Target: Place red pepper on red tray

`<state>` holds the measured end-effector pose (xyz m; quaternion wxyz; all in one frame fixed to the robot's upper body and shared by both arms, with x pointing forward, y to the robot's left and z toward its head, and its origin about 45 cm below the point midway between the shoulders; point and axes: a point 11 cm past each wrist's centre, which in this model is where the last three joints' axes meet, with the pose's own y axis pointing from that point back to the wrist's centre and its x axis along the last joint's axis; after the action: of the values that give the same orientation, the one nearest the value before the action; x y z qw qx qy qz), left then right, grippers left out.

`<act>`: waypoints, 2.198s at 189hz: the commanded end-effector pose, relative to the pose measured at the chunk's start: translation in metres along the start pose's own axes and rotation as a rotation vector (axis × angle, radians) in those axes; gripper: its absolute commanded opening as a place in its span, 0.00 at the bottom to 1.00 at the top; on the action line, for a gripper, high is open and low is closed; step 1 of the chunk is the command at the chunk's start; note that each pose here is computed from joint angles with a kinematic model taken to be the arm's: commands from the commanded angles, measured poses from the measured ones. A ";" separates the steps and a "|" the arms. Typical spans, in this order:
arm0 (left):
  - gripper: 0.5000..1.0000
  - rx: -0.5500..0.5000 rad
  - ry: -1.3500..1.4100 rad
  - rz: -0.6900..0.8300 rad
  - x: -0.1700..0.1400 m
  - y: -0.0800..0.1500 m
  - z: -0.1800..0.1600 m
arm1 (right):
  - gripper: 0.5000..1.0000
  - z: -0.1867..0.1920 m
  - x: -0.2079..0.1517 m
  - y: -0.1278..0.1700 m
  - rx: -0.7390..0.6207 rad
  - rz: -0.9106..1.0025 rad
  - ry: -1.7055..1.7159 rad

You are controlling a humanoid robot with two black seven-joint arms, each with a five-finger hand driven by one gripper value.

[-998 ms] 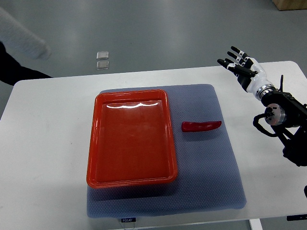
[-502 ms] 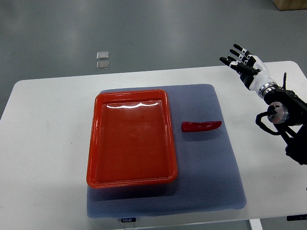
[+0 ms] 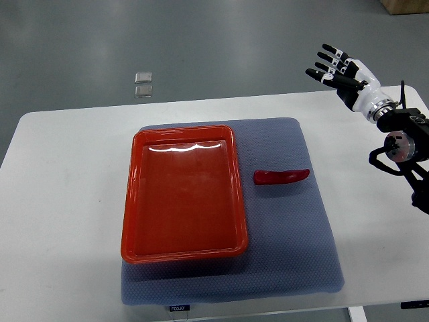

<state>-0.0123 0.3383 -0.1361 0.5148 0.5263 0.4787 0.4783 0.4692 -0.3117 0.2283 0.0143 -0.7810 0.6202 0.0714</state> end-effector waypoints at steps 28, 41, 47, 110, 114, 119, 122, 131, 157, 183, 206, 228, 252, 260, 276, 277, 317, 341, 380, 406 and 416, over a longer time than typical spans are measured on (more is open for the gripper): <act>1.00 0.000 0.000 -0.001 0.000 0.000 0.000 | 0.83 -0.010 -0.039 0.004 0.012 -0.242 0.329; 1.00 0.000 0.000 0.001 0.000 0.000 0.000 | 0.83 -0.019 -0.052 0.004 0.022 -0.308 0.441; 1.00 0.000 0.000 -0.001 0.000 0.000 0.000 | 0.83 -0.020 -0.059 0.005 0.018 -0.344 0.497; 1.00 0.000 0.000 0.001 0.000 0.000 0.000 | 0.83 -0.010 -0.101 0.031 -0.028 -0.663 1.076; 1.00 0.000 0.000 -0.001 0.000 0.000 0.000 | 0.83 -0.009 -0.101 0.032 -0.031 -0.677 1.106; 1.00 0.000 0.000 -0.001 0.000 0.000 0.000 | 0.83 -0.009 -0.102 0.034 -0.032 -0.693 1.147; 1.00 0.000 0.000 -0.001 0.000 0.000 0.000 | 0.83 -0.009 -0.103 0.036 -0.033 -0.701 1.157; 1.00 0.000 0.000 -0.001 0.000 0.000 0.000 | 0.83 -0.005 -0.103 0.040 -0.047 -0.733 1.203; 1.00 0.000 0.000 0.001 0.000 0.000 0.000 | 0.83 0.009 -0.109 0.054 -0.074 -0.814 1.304; 1.00 0.000 0.000 0.001 0.000 0.000 0.000 | 0.81 0.025 -0.113 0.060 -0.097 -0.853 1.384; 1.00 0.000 0.000 0.001 0.000 0.000 0.000 | 0.79 0.030 -0.115 0.059 -0.107 -0.836 1.400; 1.00 0.000 0.000 -0.001 0.000 0.000 0.000 | 0.77 0.039 -0.120 0.059 -0.115 -0.837 1.417; 1.00 0.000 0.000 0.001 0.000 0.000 0.000 | 0.74 0.045 -0.118 0.060 -0.131 -0.831 1.429; 1.00 0.000 0.000 -0.001 0.000 0.000 0.000 | 0.74 0.047 -0.119 0.061 -0.135 -0.834 1.430; 1.00 0.000 0.000 -0.001 0.000 0.000 0.000 | 0.72 0.054 -0.118 0.064 -0.146 -0.847 1.452; 1.00 0.000 0.000 0.001 0.000 0.000 0.000 | 0.72 0.055 -0.117 0.064 -0.148 -0.848 1.456; 1.00 0.000 0.000 -0.001 0.000 0.000 0.000 | 0.61 0.061 -0.115 0.062 -0.164 -0.821 1.474; 1.00 0.000 0.000 -0.001 0.000 0.000 0.000 | 0.57 0.065 -0.114 0.062 -0.173 -0.813 1.474; 1.00 0.000 0.000 -0.001 0.000 0.000 0.000 | 0.55 0.069 -0.113 0.060 -0.178 -0.792 1.495; 1.00 0.000 0.000 -0.001 0.000 0.000 0.000 | 0.54 0.071 -0.111 0.059 -0.184 -0.789 1.502; 1.00 0.000 0.000 0.001 0.000 0.000 0.000 | 0.52 0.071 -0.111 0.059 -0.182 -0.789 1.505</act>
<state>-0.0123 0.3383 -0.1361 0.5149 0.5263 0.4787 0.4783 0.3803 -0.2100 0.1764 -0.4395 -0.7787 0.1393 -0.4254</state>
